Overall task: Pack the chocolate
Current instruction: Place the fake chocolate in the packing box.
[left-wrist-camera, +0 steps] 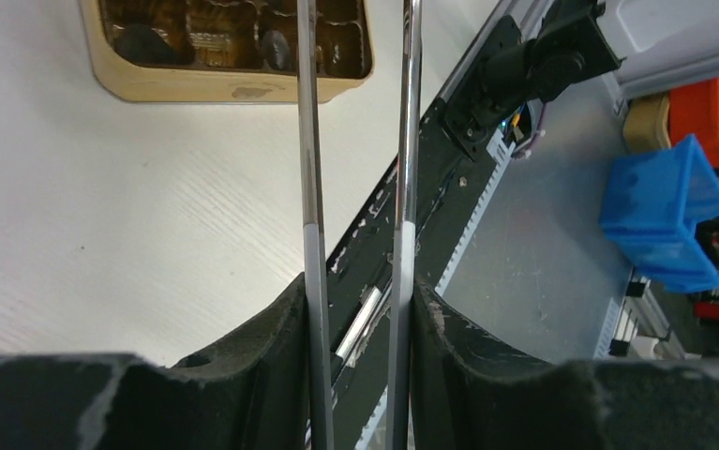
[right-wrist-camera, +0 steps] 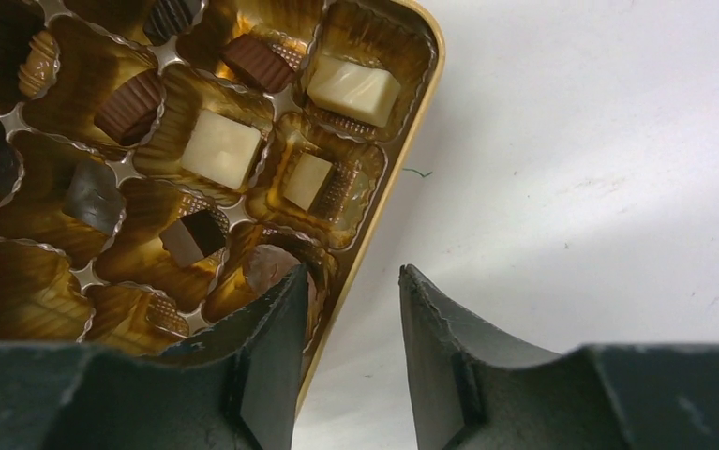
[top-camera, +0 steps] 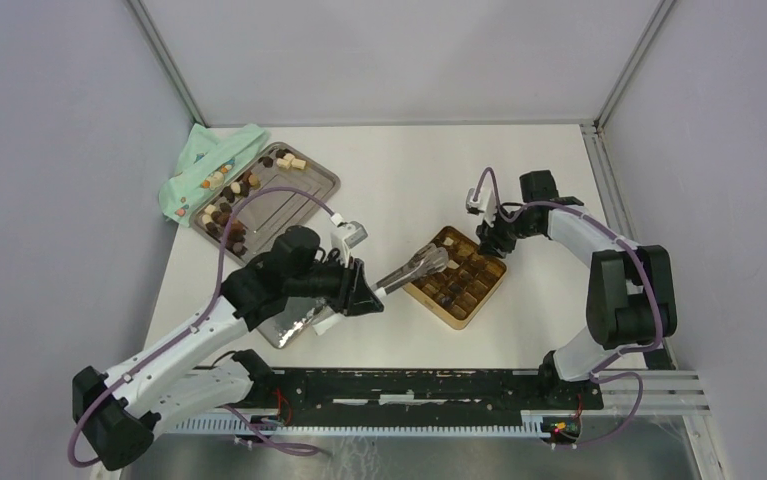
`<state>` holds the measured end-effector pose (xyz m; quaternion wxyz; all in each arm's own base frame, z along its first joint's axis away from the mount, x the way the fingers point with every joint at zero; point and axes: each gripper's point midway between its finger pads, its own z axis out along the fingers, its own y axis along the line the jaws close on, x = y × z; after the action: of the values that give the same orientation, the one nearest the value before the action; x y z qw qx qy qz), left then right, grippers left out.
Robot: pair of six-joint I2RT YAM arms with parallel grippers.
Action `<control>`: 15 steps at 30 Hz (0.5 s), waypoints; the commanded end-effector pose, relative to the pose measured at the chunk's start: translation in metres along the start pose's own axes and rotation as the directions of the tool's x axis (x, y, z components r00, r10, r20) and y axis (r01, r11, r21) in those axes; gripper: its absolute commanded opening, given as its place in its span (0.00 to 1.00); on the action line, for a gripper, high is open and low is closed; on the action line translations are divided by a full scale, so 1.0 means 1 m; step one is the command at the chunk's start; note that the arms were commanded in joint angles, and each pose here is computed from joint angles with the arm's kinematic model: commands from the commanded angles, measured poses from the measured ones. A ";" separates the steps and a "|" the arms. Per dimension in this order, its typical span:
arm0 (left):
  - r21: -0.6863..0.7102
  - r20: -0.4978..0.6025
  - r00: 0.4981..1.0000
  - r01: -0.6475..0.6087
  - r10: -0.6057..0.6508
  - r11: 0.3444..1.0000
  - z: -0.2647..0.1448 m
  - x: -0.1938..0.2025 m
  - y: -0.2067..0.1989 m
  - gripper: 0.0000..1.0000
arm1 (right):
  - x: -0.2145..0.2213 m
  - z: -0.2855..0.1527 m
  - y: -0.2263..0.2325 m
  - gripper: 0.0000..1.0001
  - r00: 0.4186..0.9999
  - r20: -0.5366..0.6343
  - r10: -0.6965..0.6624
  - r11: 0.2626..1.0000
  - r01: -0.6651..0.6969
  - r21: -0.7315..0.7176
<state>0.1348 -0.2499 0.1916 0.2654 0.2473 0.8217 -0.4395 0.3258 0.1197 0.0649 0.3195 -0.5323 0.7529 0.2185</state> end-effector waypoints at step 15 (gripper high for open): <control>-0.063 -0.080 0.952 -0.300 0.295 0.952 0.052 0.010 -0.043 0.02 | -0.018 -0.005 -0.008 0.15 0.996 0.070 0.055 0.993 -0.062 0.100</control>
<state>0.0925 -0.2963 0.1583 0.2461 0.3648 0.8194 -0.3673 0.3255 0.1233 0.0646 0.3297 -0.5063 0.7663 0.2187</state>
